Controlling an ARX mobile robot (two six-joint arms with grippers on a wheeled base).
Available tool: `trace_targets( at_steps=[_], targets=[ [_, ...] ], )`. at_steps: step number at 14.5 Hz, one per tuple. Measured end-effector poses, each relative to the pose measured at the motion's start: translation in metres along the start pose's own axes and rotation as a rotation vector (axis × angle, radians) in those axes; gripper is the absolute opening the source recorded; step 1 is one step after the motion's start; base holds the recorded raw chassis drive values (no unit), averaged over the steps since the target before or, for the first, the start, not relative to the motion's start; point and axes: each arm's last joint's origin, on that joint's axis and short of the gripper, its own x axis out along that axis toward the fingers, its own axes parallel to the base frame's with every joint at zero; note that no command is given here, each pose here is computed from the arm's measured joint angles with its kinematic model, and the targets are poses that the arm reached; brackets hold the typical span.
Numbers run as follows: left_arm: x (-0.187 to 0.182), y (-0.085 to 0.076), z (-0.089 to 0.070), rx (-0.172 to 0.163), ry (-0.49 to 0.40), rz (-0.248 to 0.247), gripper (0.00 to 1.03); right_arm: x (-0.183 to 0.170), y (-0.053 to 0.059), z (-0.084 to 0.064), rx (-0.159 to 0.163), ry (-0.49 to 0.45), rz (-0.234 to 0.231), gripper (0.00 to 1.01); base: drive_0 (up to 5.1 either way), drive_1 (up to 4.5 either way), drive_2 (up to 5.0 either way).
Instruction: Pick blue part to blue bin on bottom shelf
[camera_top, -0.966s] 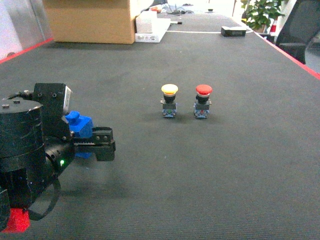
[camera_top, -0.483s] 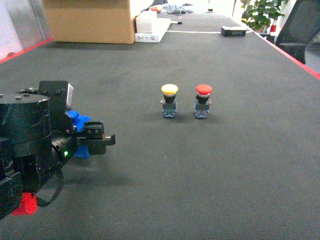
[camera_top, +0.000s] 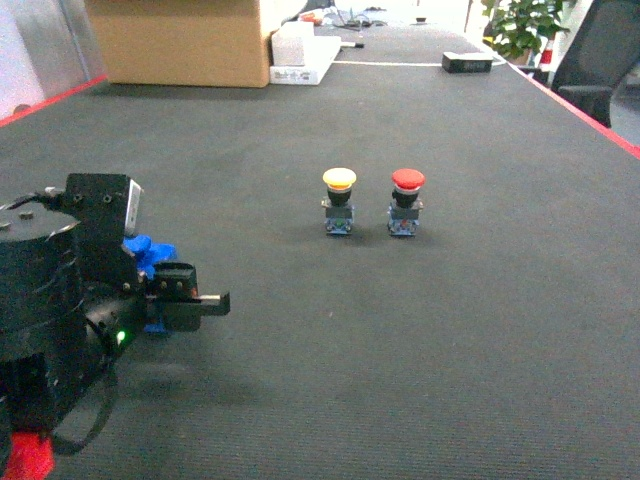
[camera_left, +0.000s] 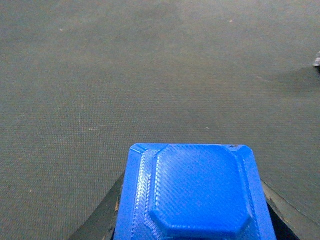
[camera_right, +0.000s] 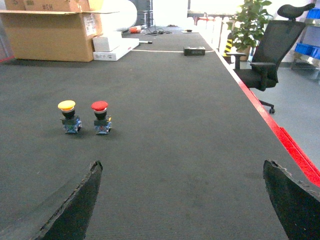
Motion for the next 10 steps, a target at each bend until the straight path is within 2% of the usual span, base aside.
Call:
trace_targets(
  at_steps=[2,4,5,6,7,9,10],
  targets=[
    [-0.036,-0.01,0.002,0.006,-0.04,-0.026,0.46,0.0,0.0,0.0,0.0,0.0,0.0,0.98,0.0,0.0,0.0],
    [-0.083,-0.014,-0.005,0.06,-0.002,-0.051,0.46,0.0,0.0,0.0,0.0,0.0,0.0,0.98,0.0,0.0,0.0],
    [-0.096,-0.01,-0.004,0.069,-0.001,-0.045,0.46,0.0,0.0,0.0,0.0,0.0,0.0,0.98,0.0,0.0,0.0],
    [-0.125,0.007,0.028,0.01,-0.112,0.032,0.46,0.0,0.0,0.0,0.0,0.001,0.0,0.98,0.0,0.0,0.0],
    [-0.14,0.016,0.044,-0.018,-0.159,0.064,0.46,0.0,0.0,0.0,0.0,0.0,0.0,0.98,0.0,0.0,0.0],
    [-0.167,0.024,0.061,-0.04,-0.207,0.048,0.46,0.0,0.0,0.0,0.0,0.0,0.0,0.98,0.0,0.0,0.0],
    [-0.178,0.027,0.067,-0.057,-0.256,0.056,0.46,0.0,0.0,0.0,0.0,0.0,0.0,0.98,0.0,0.0,0.0]
  ],
)
